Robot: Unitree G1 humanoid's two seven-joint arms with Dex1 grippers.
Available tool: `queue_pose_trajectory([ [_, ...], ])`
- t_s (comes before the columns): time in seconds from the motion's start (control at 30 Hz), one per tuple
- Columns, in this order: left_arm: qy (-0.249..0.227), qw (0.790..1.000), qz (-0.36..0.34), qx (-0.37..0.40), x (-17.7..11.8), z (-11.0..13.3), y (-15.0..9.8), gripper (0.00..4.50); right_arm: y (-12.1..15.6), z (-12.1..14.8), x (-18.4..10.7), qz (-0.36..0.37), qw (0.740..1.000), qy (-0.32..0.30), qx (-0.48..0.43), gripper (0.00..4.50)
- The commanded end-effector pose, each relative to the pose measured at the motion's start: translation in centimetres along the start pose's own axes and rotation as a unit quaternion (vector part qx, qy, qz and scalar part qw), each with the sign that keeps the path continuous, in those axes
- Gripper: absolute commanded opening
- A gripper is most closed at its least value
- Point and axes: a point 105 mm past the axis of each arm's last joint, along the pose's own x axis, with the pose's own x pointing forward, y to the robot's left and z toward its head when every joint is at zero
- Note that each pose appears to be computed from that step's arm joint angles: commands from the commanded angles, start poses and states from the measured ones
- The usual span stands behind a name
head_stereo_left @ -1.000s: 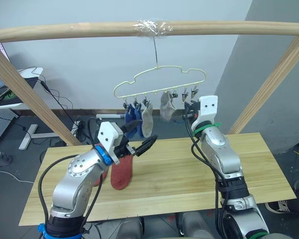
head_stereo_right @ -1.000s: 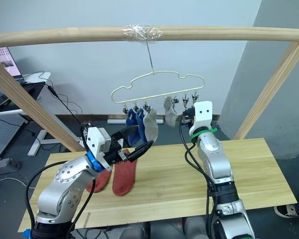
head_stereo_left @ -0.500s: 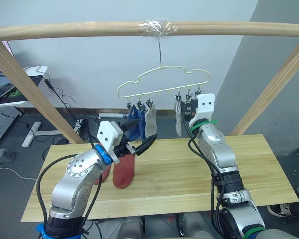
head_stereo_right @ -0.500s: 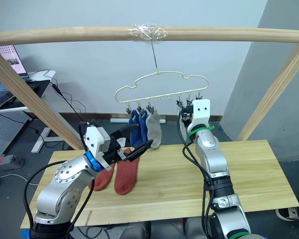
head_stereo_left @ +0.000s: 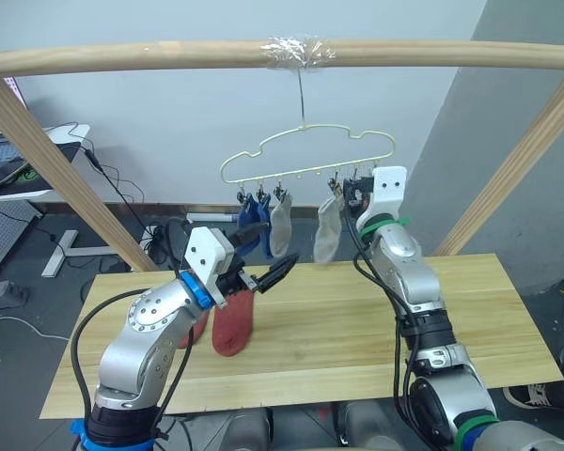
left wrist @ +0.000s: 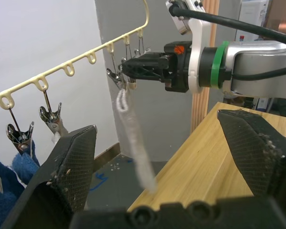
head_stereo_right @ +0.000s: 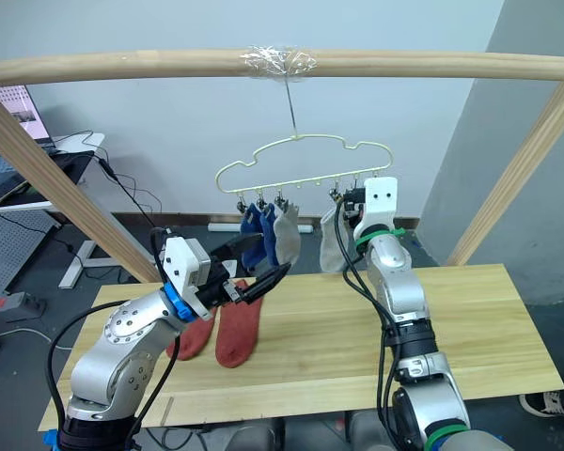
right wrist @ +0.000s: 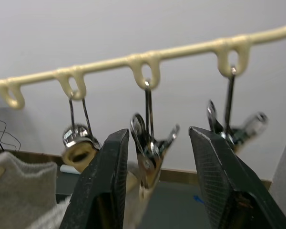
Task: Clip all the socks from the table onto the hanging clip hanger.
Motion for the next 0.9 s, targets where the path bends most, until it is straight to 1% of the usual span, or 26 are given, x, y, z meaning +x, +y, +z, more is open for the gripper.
queue_pose_trajectory([
  [0.03,-0.028,1.0,-0.007,0.012,0.2,1.4,-0.5,4.5,0.6,2.0,0.5,0.01,0.999,-0.037,0.002,2.04],
  [0.4,-0.03,1.0,-0.006,0.005,0.1,1.4,-0.6,4.5,1.9,2.0,0.9,0.034,0.999,-0.035,0.016,2.04],
  [0.9,-0.034,0.999,-0.01,0.004,0.3,1.4,-1.0,4.5,1.9,2.1,1.0,0.035,0.999,-0.035,0.016,2.04],
])
